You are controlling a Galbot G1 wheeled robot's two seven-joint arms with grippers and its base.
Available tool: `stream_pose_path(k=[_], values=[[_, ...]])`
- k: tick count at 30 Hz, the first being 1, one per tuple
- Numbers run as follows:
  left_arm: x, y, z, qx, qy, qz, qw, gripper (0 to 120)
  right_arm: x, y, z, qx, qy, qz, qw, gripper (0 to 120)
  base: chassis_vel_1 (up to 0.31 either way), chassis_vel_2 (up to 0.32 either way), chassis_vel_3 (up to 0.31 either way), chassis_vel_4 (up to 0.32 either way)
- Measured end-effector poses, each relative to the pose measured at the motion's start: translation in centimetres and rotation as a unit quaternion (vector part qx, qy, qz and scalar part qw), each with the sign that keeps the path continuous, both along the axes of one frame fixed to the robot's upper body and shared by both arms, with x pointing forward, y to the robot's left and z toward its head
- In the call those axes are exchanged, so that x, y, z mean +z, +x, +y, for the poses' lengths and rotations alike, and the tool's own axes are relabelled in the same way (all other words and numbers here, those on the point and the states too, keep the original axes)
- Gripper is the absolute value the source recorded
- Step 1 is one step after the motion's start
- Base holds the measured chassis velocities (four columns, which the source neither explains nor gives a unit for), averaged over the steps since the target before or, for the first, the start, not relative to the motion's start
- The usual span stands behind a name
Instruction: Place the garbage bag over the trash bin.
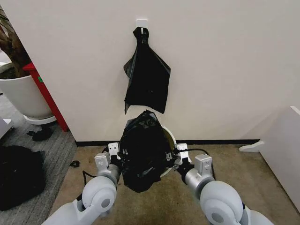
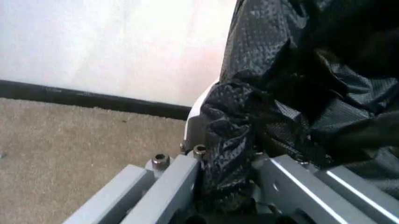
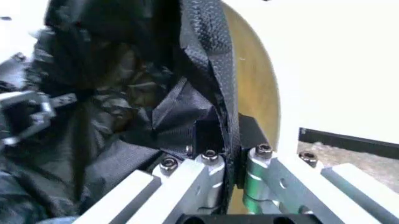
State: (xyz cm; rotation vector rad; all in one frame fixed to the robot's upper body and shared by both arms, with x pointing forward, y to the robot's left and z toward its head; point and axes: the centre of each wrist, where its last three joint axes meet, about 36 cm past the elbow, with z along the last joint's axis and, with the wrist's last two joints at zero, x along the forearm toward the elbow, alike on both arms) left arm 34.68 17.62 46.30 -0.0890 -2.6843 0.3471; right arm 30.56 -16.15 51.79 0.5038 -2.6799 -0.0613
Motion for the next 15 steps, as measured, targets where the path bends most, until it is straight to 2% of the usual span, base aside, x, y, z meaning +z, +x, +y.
stream_pose_path(k=[11,15], values=[[0.0,0.0,0.2,0.002,-0.001,0.002,1.0000,0,0.0,0.6,-2.0,-0.034,-0.016,0.037,0.999,0,0.000,0.000,0.000,0.000],[0.0,0.0,0.1,0.001,-0.003,0.003,1.0000,0,-0.1,1.3,-2.7,-0.044,0.014,0.062,0.997,0,0.000,0.000,0.000,0.000]])
